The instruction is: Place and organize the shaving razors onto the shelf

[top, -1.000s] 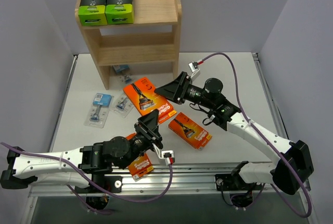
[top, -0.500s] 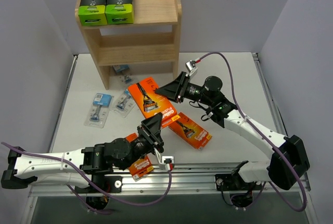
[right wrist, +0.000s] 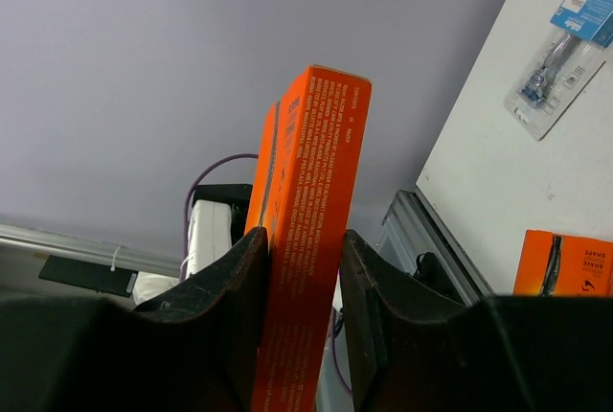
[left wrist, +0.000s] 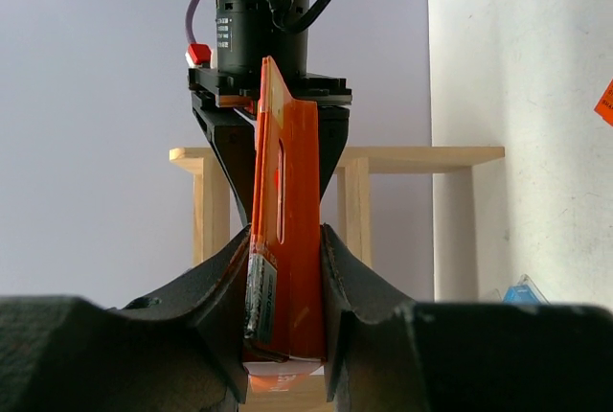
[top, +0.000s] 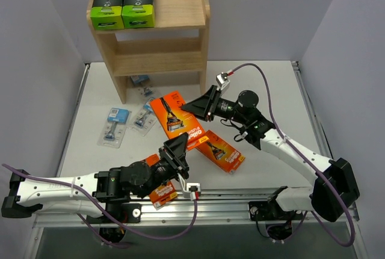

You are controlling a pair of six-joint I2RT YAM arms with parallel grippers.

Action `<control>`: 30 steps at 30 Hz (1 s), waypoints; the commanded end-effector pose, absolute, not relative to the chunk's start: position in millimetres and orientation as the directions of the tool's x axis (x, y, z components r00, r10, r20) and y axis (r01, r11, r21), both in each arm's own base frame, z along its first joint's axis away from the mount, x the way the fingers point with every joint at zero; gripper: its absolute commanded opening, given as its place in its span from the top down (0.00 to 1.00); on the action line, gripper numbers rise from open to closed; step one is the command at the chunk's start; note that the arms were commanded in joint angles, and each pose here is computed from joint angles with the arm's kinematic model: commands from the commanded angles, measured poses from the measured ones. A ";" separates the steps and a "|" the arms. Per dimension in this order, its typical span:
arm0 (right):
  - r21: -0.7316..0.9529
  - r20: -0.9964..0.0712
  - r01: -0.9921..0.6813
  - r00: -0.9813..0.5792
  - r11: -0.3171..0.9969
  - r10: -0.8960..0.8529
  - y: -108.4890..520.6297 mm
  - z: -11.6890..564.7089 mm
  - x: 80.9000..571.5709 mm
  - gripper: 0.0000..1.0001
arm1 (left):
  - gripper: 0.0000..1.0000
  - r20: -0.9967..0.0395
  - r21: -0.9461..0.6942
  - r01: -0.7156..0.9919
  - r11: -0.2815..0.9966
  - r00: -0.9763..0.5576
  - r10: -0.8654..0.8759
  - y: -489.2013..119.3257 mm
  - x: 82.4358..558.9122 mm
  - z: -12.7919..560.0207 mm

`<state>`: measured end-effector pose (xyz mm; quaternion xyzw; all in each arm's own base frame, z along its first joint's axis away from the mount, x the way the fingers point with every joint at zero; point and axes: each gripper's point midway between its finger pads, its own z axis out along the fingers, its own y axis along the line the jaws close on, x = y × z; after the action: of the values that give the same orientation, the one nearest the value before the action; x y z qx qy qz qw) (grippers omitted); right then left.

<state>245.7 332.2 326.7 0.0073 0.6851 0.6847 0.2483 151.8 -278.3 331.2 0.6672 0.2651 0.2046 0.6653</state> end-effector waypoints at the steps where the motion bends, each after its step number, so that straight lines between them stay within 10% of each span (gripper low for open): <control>1: 0.889 -0.406 -0.457 -0.820 -0.034 0.403 316.5 375.5 233.3 1.00 | 0.65 -0.221 0.973 0.123 0.195 0.745 0.629 -266.8 154.7 355.3; 17: 0.901 -0.341 -0.429 -0.794 -0.066 0.502 285.0 374.4 240.1 1.00 | 0.75 -0.552 0.820 0.240 0.519 0.567 0.611 -243.2 171.0 375.4; 30: 0.910 -0.338 -0.411 -0.810 -0.053 0.480 279.0 368.5 237.6 1.00 | 0.95 -0.439 0.895 0.235 0.379 0.608 0.661 -241.4 166.7 356.6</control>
<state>238.3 294.4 327.5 0.0708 0.6652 0.7041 0.2382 154.1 -271.6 332.9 0.5979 0.3644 0.1309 0.7018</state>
